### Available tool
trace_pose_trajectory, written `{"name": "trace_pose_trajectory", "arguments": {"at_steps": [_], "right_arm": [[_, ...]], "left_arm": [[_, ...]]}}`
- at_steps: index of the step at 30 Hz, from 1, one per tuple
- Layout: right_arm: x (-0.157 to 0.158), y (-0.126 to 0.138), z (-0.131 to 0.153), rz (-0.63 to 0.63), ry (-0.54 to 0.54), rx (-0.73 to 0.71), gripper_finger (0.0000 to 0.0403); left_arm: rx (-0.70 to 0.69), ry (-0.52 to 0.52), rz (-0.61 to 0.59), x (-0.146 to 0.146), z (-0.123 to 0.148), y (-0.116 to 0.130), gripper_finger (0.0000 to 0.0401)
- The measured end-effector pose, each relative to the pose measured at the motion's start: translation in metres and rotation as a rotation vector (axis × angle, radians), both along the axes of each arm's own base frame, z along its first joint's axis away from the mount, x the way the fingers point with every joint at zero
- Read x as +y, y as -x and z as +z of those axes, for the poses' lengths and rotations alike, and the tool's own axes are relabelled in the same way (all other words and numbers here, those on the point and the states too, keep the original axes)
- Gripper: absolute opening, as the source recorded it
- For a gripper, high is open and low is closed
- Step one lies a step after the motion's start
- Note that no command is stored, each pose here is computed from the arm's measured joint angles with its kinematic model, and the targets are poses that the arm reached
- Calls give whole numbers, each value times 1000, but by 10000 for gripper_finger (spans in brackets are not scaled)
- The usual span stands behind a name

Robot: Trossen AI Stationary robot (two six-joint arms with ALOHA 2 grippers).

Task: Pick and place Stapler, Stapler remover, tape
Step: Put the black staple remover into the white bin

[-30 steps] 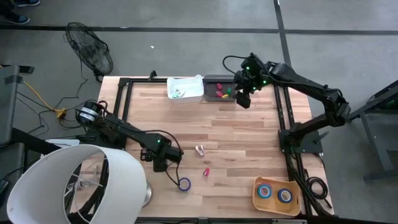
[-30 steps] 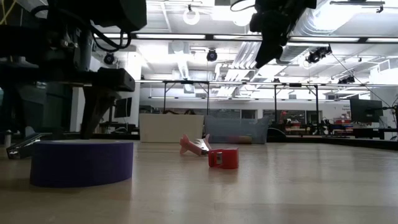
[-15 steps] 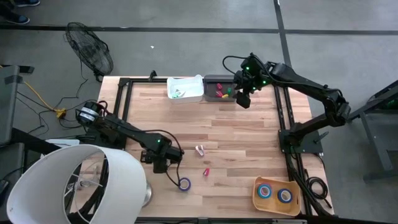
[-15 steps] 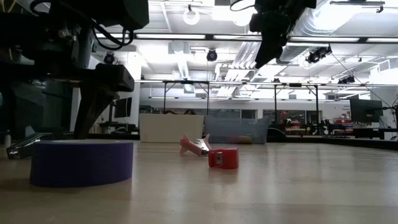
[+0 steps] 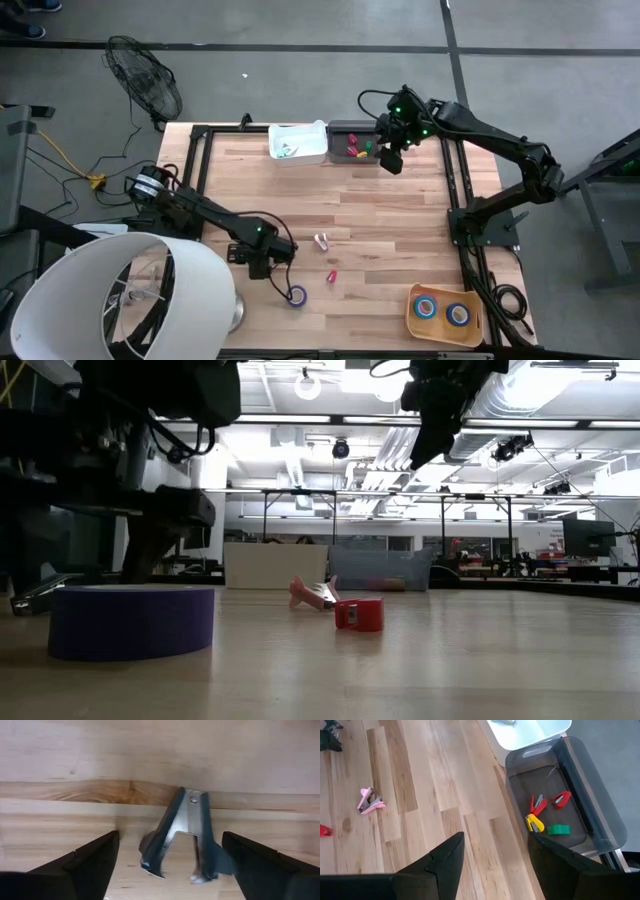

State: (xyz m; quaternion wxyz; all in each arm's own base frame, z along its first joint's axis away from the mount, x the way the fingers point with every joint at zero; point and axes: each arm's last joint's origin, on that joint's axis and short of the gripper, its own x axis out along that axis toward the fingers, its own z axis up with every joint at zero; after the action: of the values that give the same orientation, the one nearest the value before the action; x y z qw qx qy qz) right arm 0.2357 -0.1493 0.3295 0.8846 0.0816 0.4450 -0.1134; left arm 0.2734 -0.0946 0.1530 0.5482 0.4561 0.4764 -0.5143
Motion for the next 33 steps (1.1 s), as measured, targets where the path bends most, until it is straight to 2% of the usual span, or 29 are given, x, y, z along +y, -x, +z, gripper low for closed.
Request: {"name": "trace_pose_trajectory", "arguments": {"at_steps": [3, 11, 18, 30, 33], "right_arm": [[0, 0, 0, 0, -1, 2, 209], [0, 0, 0, 0, -1, 1, 209], [0, 0, 0, 0, -2, 1, 209], [0, 0, 0, 0, -3, 3, 209], [0, 0, 0, 1, -2, 3, 209]], "left_arm": [[-13, -32, 15, 1, -1, 0, 321], [-1, -32, 32, 1, -1, 1, 235], [-9, -29, 33, 1, -2, 0, 179], [-33, -20, 58, 0, -2, -2, 154], [-38, -37, 125, 1, -2, -3, 153]]}}
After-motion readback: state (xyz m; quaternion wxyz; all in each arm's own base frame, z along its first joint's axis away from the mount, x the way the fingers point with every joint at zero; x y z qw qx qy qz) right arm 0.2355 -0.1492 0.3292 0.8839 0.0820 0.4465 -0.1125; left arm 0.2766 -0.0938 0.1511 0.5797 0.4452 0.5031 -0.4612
